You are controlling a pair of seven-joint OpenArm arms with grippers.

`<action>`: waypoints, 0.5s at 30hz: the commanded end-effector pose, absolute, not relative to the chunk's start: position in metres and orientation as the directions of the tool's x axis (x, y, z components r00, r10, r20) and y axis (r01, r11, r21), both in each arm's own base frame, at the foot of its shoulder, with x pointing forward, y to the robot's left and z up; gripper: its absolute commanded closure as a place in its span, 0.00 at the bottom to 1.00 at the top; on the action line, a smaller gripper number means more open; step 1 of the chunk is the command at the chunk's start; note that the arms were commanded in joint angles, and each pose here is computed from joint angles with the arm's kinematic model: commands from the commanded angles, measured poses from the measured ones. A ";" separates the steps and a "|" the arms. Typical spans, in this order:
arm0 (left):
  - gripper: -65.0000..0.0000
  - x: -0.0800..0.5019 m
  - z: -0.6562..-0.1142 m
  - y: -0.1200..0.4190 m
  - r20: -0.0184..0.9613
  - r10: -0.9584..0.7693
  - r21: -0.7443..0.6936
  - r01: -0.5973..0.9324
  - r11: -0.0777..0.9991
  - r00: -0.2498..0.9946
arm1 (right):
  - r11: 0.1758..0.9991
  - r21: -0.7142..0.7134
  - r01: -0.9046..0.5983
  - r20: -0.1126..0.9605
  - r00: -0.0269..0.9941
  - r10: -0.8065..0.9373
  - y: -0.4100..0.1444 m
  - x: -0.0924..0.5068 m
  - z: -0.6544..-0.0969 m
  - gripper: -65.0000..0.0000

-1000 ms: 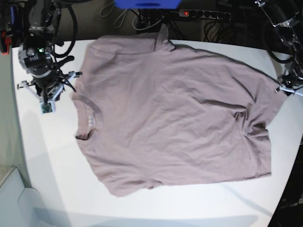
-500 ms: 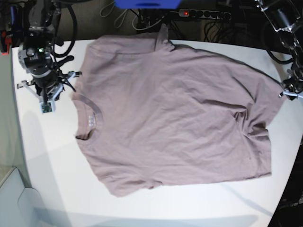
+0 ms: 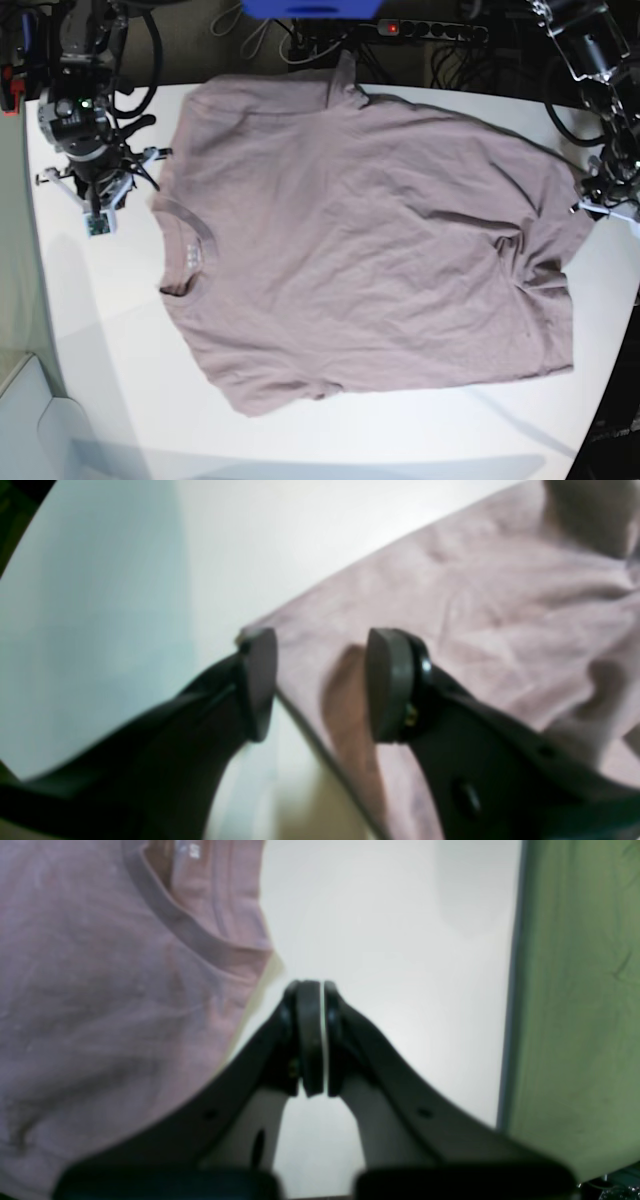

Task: Layout the t-shirt on the table in an organized manner, then fold the t-shirt properly
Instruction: 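Grasp the shirt side edge with the left gripper and the collar corner with the right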

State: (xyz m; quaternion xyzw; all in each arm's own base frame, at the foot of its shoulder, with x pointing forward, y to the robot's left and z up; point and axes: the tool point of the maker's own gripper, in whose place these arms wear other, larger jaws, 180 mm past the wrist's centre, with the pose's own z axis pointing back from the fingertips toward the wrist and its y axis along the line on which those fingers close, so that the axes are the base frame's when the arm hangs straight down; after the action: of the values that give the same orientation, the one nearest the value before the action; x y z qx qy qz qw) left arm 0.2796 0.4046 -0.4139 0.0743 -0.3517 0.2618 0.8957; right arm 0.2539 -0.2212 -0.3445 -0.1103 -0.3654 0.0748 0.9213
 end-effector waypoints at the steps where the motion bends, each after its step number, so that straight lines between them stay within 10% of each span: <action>1: 0.56 0.288 -0.396 0.418 0.711 0.395 -0.041 -0.526 0.849 0.582 | 0.962 -0.267 -0.050 0.684 0.693 0.226 -0.223 0.260 -0.334 1.00; 15: 0.56 0.272 -0.407 0.420 0.686 0.394 -0.016 -0.529 0.849 0.612 | 0.962 -0.267 -0.049 0.686 0.691 0.226 -0.223 0.262 -0.334 1.00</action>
State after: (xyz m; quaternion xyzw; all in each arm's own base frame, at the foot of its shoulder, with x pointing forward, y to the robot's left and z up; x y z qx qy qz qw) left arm 0.2630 0.4067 -0.4240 0.0807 -0.3338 0.2623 0.9018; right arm 0.2558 -0.2212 -0.3431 -0.1105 -0.3678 0.0745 0.9203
